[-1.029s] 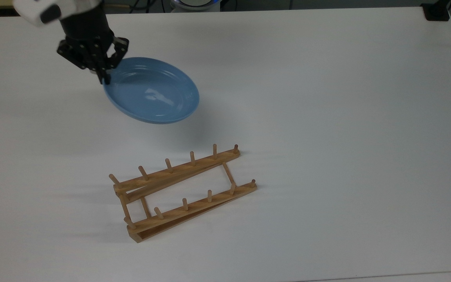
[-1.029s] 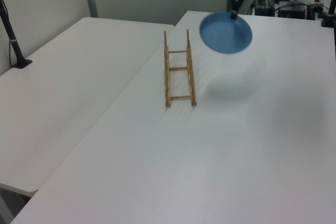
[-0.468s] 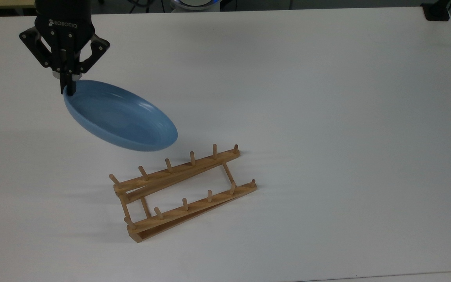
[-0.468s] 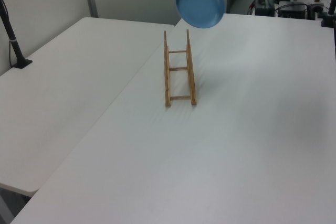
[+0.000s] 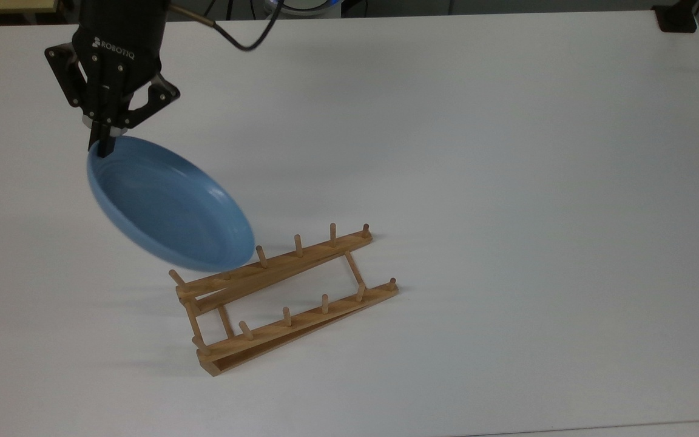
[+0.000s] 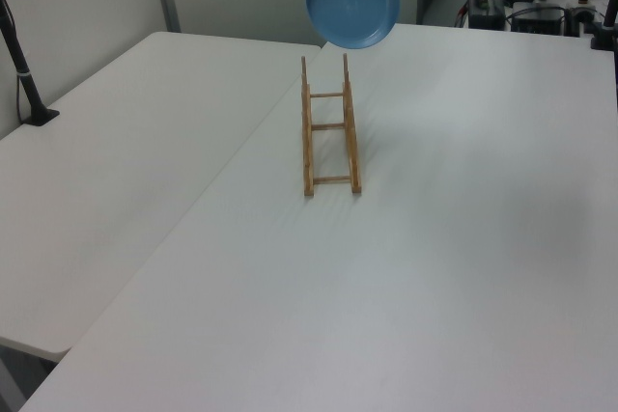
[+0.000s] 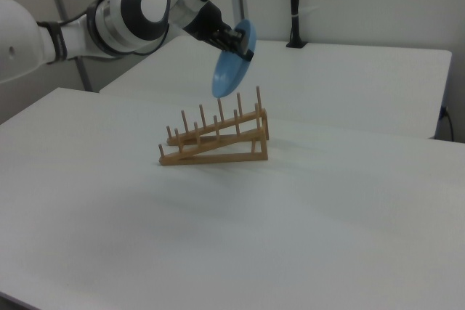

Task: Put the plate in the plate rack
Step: 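Lift the plate by its rim and carry it toward the rack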

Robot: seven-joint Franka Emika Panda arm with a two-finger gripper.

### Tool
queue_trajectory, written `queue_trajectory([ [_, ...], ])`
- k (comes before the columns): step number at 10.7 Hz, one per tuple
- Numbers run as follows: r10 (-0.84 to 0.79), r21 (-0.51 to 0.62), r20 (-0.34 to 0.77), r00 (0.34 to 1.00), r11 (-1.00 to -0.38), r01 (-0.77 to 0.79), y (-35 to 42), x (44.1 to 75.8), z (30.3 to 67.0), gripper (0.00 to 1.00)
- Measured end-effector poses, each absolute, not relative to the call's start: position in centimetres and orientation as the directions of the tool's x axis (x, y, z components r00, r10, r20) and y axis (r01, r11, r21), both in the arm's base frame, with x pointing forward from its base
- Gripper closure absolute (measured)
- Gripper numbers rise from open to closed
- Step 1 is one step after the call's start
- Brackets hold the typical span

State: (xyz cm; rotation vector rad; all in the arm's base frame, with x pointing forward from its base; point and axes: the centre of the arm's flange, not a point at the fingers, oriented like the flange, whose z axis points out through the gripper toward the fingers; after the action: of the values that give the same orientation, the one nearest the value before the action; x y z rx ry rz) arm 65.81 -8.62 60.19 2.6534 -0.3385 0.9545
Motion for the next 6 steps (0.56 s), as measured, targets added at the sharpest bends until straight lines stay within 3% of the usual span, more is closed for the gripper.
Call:
queue_trajectory([
  [6, -0.152, 0.227, 0.663, 0.733, -0.892, -0.391, -5.5, 67.9, 55.7, 0.95],
])
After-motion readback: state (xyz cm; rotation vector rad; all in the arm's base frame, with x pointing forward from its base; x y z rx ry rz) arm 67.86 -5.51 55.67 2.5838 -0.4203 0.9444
